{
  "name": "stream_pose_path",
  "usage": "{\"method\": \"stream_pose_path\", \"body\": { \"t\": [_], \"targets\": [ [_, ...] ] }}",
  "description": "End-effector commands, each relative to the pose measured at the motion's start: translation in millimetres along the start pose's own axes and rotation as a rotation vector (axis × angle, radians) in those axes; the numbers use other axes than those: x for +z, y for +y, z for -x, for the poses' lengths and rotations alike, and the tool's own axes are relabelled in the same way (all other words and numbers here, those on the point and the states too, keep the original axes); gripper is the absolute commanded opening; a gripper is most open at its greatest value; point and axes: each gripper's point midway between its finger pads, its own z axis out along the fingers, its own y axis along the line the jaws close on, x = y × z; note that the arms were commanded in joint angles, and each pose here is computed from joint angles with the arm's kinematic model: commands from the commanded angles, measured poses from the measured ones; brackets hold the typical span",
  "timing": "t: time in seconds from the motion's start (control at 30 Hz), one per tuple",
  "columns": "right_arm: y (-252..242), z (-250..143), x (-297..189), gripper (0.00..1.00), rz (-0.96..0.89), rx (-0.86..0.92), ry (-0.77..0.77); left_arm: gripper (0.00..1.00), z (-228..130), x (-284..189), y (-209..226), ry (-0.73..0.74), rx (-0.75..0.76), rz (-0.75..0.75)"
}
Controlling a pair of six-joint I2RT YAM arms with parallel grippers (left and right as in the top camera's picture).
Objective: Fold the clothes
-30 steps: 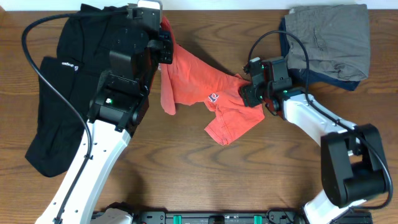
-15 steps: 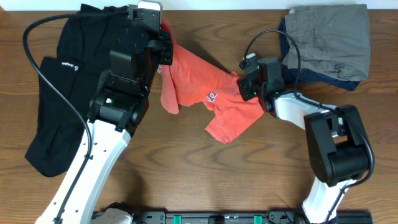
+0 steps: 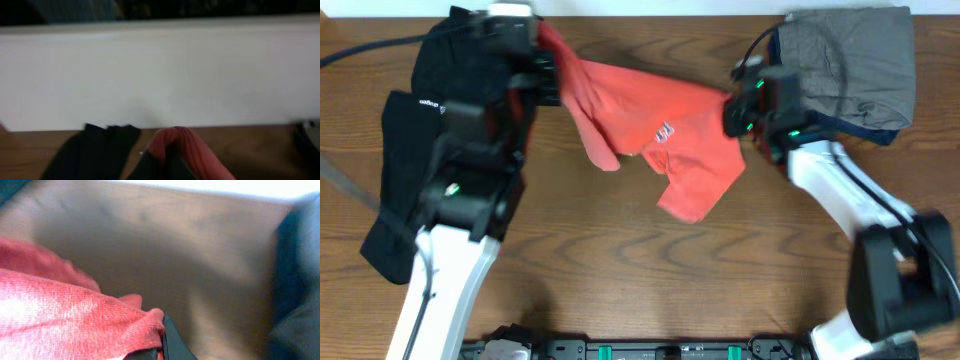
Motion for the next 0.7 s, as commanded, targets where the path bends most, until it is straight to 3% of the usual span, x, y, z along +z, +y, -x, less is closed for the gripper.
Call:
{"method": "stream_pose_path", "body": {
  "t": [0.0,0.27,0.67],
  "targets": [
    [1,60,-58,0.01,-0.029,-0.065,-0.126,0.06,28,-32,27,-0.083,-0.013,0.064],
    [5,79,-137,0.01,-0.084,-0.090,-0.151,0.06,36,-62,41,-0.106,-0.046,0.093],
    [26,-1,-129,0.01,0.061,-0.044,0.173,0.06,-63,-42,44,0.293,-0.007,0.121]
  ]
}}
